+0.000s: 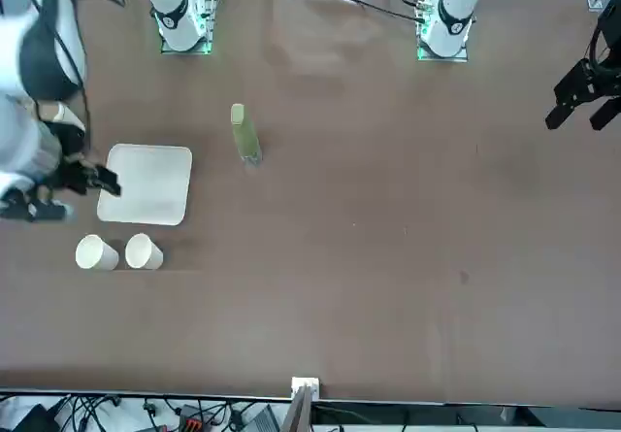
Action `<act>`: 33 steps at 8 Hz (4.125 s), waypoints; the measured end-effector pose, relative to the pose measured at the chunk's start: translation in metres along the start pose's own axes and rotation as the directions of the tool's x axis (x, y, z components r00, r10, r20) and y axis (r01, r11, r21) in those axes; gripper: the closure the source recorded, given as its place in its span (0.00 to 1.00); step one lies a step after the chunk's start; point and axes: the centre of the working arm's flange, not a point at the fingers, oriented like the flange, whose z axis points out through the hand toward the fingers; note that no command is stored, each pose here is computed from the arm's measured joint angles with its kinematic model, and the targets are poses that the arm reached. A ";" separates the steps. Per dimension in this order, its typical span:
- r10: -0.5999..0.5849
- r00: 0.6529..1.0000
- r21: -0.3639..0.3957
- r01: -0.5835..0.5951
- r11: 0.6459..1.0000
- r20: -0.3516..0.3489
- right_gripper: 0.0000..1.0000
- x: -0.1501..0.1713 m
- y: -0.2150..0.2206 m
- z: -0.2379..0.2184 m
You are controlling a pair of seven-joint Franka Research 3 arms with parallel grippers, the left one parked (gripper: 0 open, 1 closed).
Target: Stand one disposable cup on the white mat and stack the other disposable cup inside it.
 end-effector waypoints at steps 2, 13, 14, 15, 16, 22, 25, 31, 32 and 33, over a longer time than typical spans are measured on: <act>-0.030 0.999 -0.012 0.030 0.999 0.015 0.02 0.017 -0.022 0.047; -0.064 0.998 -0.081 0.063 0.995 -0.014 0.29 0.060 -0.026 0.159; -0.058 0.998 -0.072 0.057 0.996 -0.015 0.30 0.062 -0.027 0.163; -0.056 0.998 -0.069 0.055 0.996 -0.015 0.32 0.063 -0.028 0.167; -0.056 0.998 -0.069 0.055 0.996 -0.015 0.33 0.064 -0.028 0.170; -0.053 0.998 -0.068 0.051 0.996 -0.022 0.98 0.067 -0.029 0.171; -0.032 0.999 -0.067 0.032 0.997 -0.002 0.98 0.061 -0.018 0.125; 0.053 0.990 -0.048 -0.047 0.998 0.131 0.98 -0.012 0.035 0.033; 0.059 0.987 -0.041 -0.054 0.998 0.147 0.98 -0.026 0.040 0.034; 0.066 0.985 -0.035 -0.061 0.998 0.161 0.98 -0.041 0.045 0.036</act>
